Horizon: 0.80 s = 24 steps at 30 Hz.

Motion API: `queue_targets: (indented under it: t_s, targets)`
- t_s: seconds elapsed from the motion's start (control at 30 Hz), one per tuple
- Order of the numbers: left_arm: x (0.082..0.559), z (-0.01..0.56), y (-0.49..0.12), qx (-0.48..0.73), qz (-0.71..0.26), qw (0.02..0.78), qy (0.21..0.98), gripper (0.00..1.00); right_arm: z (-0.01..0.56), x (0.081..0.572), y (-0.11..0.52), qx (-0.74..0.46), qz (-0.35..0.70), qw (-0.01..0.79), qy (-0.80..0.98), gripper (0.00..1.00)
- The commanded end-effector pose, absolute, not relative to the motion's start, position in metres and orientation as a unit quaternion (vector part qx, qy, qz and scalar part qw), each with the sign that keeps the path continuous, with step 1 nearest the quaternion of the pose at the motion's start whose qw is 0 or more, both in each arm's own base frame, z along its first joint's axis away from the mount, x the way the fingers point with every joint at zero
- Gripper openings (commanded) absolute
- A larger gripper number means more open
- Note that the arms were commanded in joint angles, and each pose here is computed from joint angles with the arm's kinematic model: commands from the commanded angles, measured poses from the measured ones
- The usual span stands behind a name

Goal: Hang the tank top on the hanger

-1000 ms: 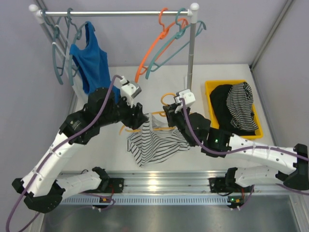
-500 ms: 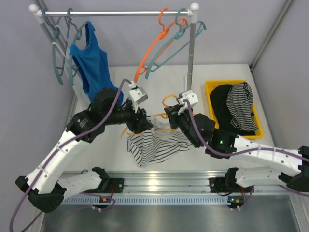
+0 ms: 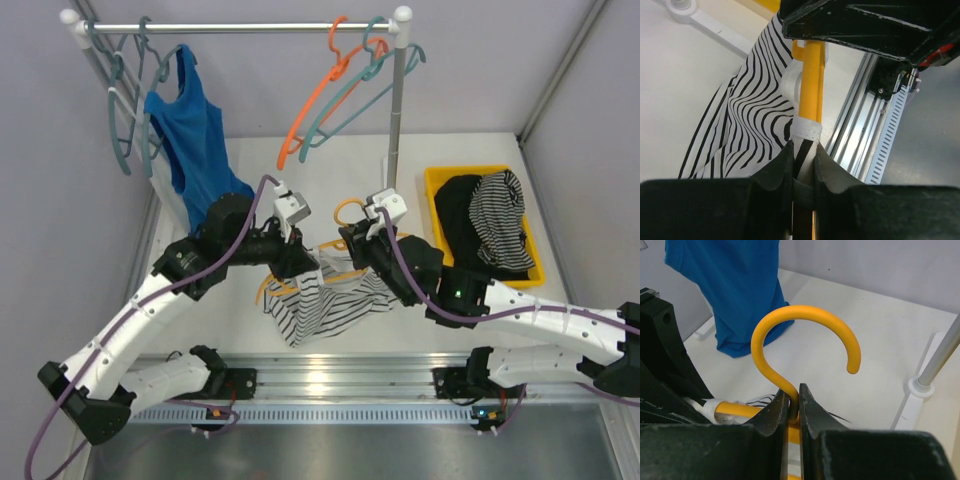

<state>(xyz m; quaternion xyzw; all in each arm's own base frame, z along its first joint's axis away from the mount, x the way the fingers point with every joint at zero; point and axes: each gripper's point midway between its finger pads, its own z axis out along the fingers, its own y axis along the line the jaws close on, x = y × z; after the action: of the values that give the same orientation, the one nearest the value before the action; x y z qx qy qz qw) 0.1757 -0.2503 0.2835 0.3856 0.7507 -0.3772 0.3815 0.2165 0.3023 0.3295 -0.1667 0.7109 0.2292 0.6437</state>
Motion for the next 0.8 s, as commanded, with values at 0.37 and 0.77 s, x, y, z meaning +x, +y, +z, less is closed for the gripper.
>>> queue_targets:
  t_s: [0.37,0.77]
  targets:
    - [0.165,0.284,-0.247,0.296,-0.443,0.441,0.722,0.0,0.351,0.211,0.314,-0.148,0.268,0.645,0.7,0.0]
    - [0.172,0.278,-0.227,0.243,-0.419,0.5,0.718,0.0,0.35,0.211,0.32,-0.151,0.267,0.634,0.71,0.53]
